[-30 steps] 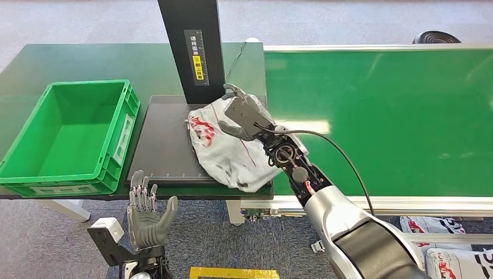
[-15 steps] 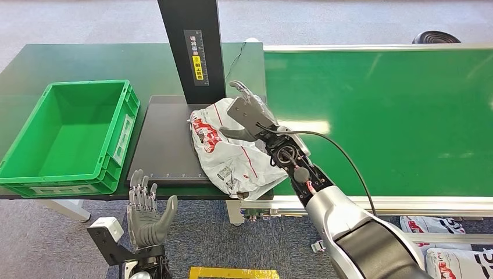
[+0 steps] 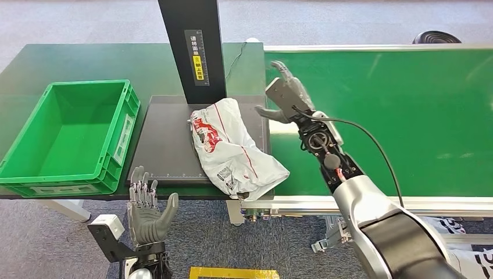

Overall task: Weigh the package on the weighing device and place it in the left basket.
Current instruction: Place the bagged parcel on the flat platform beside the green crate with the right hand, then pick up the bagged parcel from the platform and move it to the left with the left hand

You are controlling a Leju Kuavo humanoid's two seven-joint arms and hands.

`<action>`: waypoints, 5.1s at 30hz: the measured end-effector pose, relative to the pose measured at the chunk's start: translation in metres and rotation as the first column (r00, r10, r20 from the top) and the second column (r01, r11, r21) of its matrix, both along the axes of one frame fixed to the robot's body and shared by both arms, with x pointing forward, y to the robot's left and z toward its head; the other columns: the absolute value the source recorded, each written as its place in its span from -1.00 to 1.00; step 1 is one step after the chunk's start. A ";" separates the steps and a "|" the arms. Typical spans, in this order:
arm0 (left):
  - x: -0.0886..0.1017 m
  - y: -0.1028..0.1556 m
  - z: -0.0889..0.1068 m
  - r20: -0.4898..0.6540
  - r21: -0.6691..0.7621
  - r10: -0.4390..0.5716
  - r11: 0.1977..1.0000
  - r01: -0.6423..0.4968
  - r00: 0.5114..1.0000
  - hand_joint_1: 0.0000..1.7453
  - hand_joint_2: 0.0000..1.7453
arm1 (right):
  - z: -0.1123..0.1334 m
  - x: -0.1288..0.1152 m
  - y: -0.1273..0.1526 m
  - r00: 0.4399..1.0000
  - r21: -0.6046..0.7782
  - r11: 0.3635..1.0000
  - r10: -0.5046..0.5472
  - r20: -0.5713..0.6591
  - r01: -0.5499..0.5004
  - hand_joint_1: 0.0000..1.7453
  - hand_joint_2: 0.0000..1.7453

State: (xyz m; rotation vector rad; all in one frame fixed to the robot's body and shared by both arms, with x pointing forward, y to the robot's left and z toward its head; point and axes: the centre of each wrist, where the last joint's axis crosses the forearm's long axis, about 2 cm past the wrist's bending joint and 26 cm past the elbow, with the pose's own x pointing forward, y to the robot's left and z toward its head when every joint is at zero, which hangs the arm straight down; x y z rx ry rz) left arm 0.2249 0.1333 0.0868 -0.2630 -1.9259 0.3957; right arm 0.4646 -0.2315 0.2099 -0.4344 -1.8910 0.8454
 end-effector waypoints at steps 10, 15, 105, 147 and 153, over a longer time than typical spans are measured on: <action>-0.001 0.005 -0.002 0.010 0.032 0.015 0.999 -0.015 1.000 -1.00 1.00 | -0.041 -0.022 -0.084 0.988 0.045 0.988 -0.149 0.039 0.147 -1.00 1.00; -0.001 0.008 -0.003 0.014 0.059 0.026 0.998 -0.027 1.000 -1.00 1.00 | -0.072 -0.047 -0.097 0.985 0.079 0.982 -0.175 0.006 0.174 -1.00 1.00; 0.236 0.070 0.114 -0.381 0.908 -0.321 -0.305 0.286 0.867 -1.00 1.00 | -0.124 -0.257 0.111 0.992 0.780 0.618 0.125 0.026 -0.098 -1.00 1.00; 0.200 0.074 0.044 -0.438 0.894 -0.216 -0.213 0.395 0.873 0.98 1.00 | -0.127 -0.258 0.107 0.990 0.769 0.631 0.136 0.021 -0.103 -1.00 1.00; 0.201 0.078 0.044 -0.433 0.897 -0.210 -0.196 0.396 0.877 1.00 1.00 | -0.126 -0.257 0.107 0.990 0.772 0.627 0.137 0.021 -0.103 -1.00 1.00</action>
